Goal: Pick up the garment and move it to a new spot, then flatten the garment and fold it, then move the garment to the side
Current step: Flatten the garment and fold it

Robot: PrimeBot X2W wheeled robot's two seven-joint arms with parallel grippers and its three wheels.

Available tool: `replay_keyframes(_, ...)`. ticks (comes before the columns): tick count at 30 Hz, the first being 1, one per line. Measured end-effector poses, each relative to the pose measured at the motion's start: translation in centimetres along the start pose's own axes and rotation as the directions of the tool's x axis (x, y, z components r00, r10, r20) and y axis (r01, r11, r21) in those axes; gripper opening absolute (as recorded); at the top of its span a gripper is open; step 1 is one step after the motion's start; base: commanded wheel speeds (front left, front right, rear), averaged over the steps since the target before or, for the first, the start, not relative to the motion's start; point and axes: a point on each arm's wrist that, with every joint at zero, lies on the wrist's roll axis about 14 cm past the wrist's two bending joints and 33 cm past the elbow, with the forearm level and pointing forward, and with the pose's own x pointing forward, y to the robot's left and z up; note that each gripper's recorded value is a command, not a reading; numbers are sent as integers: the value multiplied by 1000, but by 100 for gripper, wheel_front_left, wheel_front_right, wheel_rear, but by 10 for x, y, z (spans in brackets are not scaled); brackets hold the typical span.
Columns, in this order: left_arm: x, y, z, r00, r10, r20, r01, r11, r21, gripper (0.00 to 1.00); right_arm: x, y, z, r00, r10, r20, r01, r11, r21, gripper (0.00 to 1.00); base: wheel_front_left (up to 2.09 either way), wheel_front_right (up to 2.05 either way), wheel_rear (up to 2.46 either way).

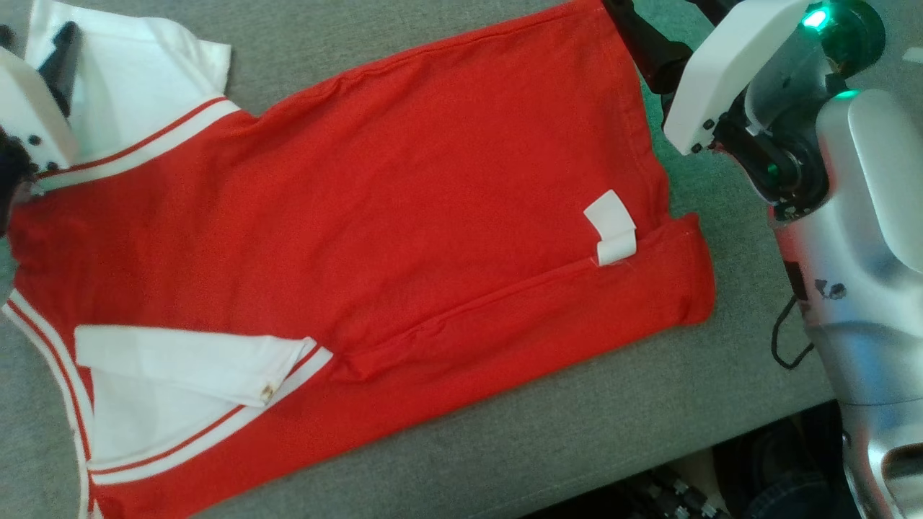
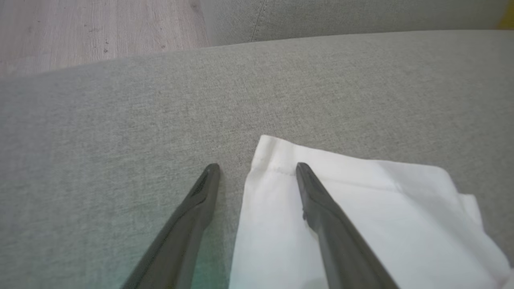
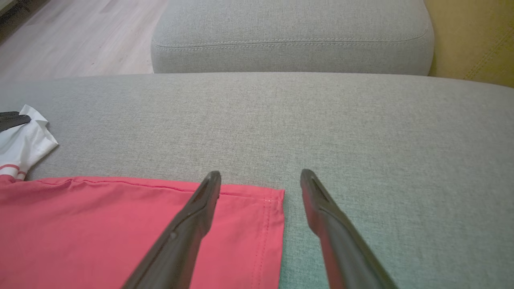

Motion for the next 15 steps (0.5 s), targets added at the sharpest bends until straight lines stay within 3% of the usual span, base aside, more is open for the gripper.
replay_keyframes(8, 12, 5, -1, 999, 17, -38, -17, 1000, -3, 100, 3, -8, -8, 1000, -13, -15, 13, 1000, 9, 100, 0, 0, 0)
replay_keyframes(9, 13, 5, -3, 998, 19, -53, -20, 1000, -9, 55, 4, -8, -7, 1000, -14, -14, 14, 1000, 8, 100, 0, 0, 0)
replay_keyframes(10, 13, 5, -5, 997, 18, -72, -19, 1000, -17, 23, 4, -8, -7, 1000, -14, -14, 14, 1000, 8, 100, 0, 0, 0)
replay_keyframes(11, 11, 6, -6, 996, 18, -90, -20, 1000, -19, 0, 5, -8, -8, 1000, -12, -15, 12, 1000, 10, 100, 0, 0, 0)
replay_keyframes(15, 5, 6, -4, 995, 17, -100, -19, 1000, -20, 0, 4, -13, -12, 999, -20, -49, 20, 1000, 6, 100, 0, 0, 0)
